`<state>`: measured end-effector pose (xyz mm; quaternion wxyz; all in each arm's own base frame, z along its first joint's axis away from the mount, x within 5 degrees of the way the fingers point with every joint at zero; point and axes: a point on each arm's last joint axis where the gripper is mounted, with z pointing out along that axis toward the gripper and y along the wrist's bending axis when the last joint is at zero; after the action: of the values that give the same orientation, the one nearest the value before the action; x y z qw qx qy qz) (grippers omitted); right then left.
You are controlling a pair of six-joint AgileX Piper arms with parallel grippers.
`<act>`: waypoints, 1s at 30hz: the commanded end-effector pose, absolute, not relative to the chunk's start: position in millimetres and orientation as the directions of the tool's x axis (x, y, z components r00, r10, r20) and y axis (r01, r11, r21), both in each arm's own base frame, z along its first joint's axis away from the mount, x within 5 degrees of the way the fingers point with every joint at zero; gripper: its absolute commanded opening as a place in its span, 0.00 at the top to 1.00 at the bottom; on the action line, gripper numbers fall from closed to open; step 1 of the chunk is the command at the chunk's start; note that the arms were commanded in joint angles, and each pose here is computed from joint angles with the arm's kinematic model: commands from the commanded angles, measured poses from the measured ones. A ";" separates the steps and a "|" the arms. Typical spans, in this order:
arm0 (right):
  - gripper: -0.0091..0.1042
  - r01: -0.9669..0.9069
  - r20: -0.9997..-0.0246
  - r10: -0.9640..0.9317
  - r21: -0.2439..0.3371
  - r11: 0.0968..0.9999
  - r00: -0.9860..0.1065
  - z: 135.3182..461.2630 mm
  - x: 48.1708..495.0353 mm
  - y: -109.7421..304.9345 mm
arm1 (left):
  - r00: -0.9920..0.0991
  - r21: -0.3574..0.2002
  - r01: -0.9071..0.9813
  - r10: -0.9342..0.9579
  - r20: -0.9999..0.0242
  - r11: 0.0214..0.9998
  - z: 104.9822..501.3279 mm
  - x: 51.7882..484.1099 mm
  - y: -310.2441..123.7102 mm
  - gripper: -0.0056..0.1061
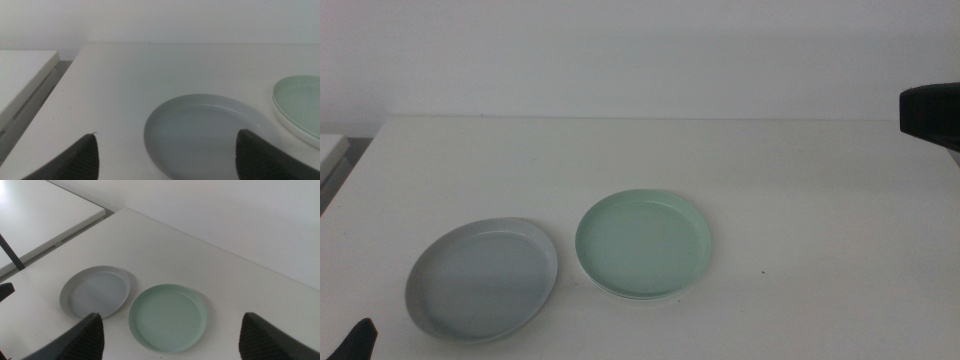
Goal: Stack the three bowls on top of each other.
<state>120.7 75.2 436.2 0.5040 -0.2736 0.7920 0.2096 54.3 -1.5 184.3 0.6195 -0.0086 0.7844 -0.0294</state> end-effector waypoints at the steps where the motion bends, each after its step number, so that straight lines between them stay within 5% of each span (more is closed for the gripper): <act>1: 0.13 -0.639 -0.921 -0.212 0.050 0.767 -0.326 437.7 120.3 73.9 | -0.215 -0.057 0.024 -0.051 -0.975 0.998 185.9 54.4 -1.6 0.11; 10: 0.13 -0.635 -0.926 -0.205 0.048 0.771 -0.318 438.7 120.9 73.8 | -0.215 -0.057 0.024 -0.051 -0.975 0.998 185.9 54.4 -1.6 0.11; 18: 0.13 -0.635 -0.926 -0.205 0.048 0.771 -0.318 438.7 120.9 73.8 | -0.246 -0.003 -0.075 -0.021 -0.969 0.997 192.3 55.9 5.2 0.11; 24: 0.13 -0.635 -0.926 -0.205 0.048 0.771 -0.318 438.7 120.9 73.8 | -0.379 -0.003 -0.158 -0.063 -0.923 0.987 270.1 77.5 12.6 0.11; 30: 0.13 -0.635 -0.926 -0.205 0.048 0.771 -0.318 438.7 120.9 73.8 | -0.708 -0.045 -0.187 -0.166 -0.686 0.981 344.9 120.9 15.2 0.11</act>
<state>121.1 75.1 438.0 0.5134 -0.2697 0.7870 0.2104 111.5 15.0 337.3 0.4280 -0.0896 0.8991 0.0215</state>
